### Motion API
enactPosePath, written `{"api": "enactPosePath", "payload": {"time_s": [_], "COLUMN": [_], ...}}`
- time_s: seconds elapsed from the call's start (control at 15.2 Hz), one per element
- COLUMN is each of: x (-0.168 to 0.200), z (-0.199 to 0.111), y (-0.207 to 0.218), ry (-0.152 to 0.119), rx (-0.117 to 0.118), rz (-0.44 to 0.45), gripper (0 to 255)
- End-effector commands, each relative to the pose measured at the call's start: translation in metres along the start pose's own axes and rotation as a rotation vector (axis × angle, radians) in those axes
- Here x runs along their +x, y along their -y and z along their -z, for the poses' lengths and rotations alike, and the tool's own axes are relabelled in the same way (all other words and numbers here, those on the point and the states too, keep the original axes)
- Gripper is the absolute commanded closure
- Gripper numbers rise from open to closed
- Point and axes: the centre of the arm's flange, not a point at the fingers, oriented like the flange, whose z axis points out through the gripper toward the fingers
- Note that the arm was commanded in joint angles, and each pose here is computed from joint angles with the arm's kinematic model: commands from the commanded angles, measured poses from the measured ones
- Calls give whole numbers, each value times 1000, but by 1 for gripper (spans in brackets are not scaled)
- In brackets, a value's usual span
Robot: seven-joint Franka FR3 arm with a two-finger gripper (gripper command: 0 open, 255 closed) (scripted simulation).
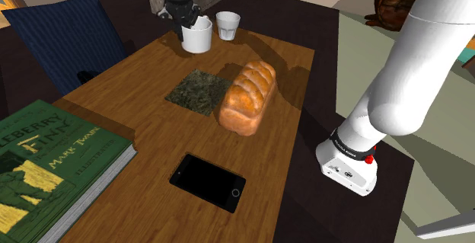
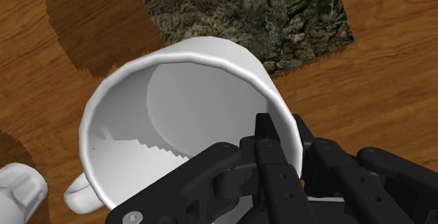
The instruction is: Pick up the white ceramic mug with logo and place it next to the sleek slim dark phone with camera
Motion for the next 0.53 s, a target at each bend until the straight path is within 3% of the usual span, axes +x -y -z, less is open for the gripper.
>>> {"api": "enactPosePath", "payload": {"time_s": [0.0,0.46], "x": [-21,-91], "z": [3,9], "y": [16,76], "ry": [-1,-1], "rx": [0,0], "rz": [-1,-1], "gripper": [255,255]}}
